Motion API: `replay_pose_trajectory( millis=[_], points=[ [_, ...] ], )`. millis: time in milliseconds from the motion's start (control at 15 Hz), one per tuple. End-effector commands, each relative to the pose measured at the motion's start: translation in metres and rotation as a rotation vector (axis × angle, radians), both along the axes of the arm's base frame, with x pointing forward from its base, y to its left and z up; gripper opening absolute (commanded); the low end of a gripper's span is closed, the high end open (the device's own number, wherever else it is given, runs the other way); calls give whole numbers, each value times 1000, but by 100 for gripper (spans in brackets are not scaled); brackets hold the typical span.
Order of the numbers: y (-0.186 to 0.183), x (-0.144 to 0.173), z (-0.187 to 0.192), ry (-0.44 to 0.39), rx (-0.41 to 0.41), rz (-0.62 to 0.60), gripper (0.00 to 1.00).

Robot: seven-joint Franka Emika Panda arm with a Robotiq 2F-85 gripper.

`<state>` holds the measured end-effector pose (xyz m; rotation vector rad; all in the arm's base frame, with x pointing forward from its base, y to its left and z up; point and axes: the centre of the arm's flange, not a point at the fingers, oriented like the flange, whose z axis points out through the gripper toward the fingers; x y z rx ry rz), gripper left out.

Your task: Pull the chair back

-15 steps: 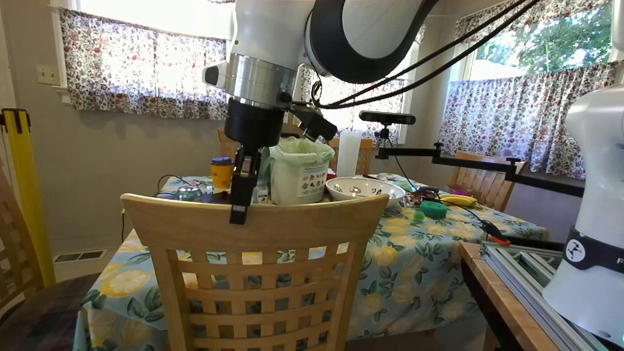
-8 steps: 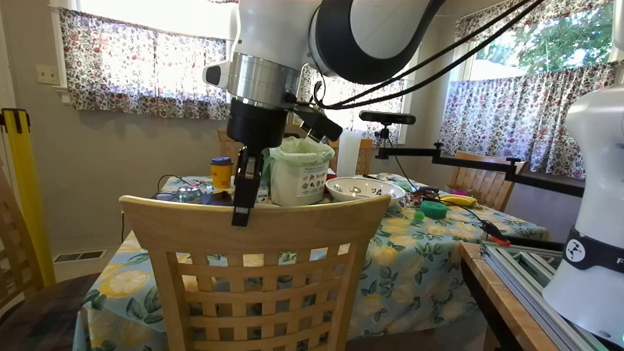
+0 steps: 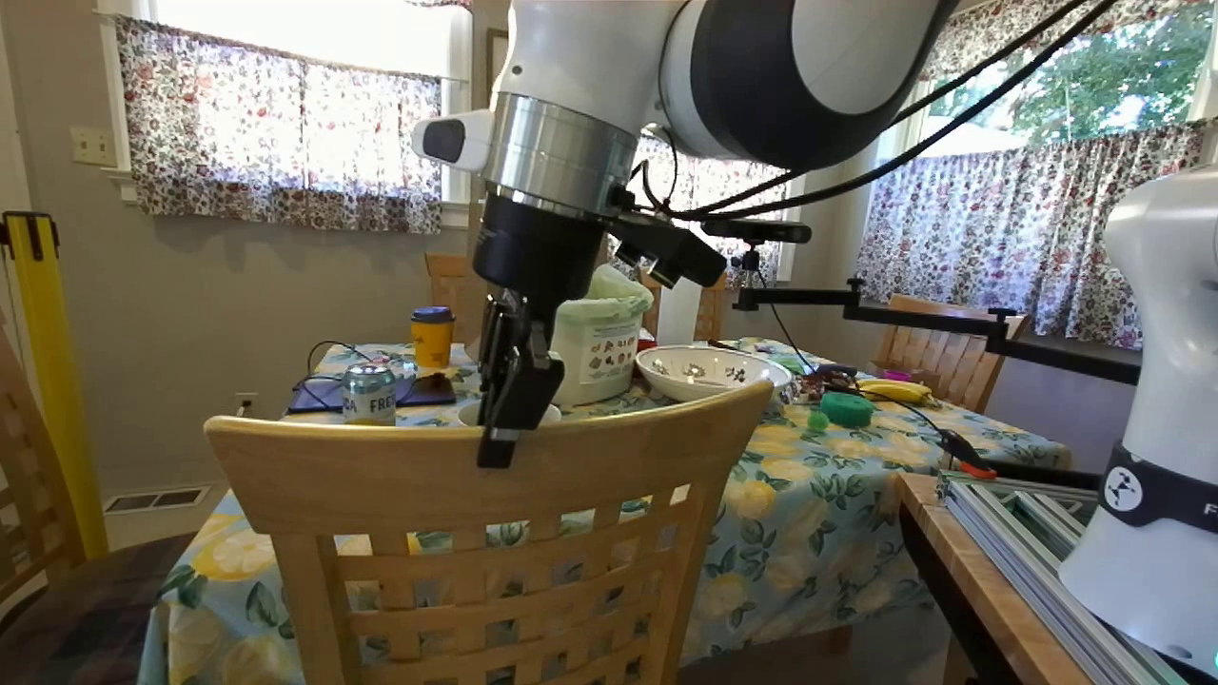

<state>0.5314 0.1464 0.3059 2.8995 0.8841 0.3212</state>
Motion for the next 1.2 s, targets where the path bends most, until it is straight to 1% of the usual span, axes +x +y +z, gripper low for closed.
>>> replay_pose_trajectory(
  millis=[0,533,933,1133],
  points=[
    [24,-47,-8,29,30,151,7],
    [19,-102,-8,32,54,225,7],
    [36,-136,-22,16,64,292,7],
    [51,-151,-27,3,72,313,7]
  ],
)
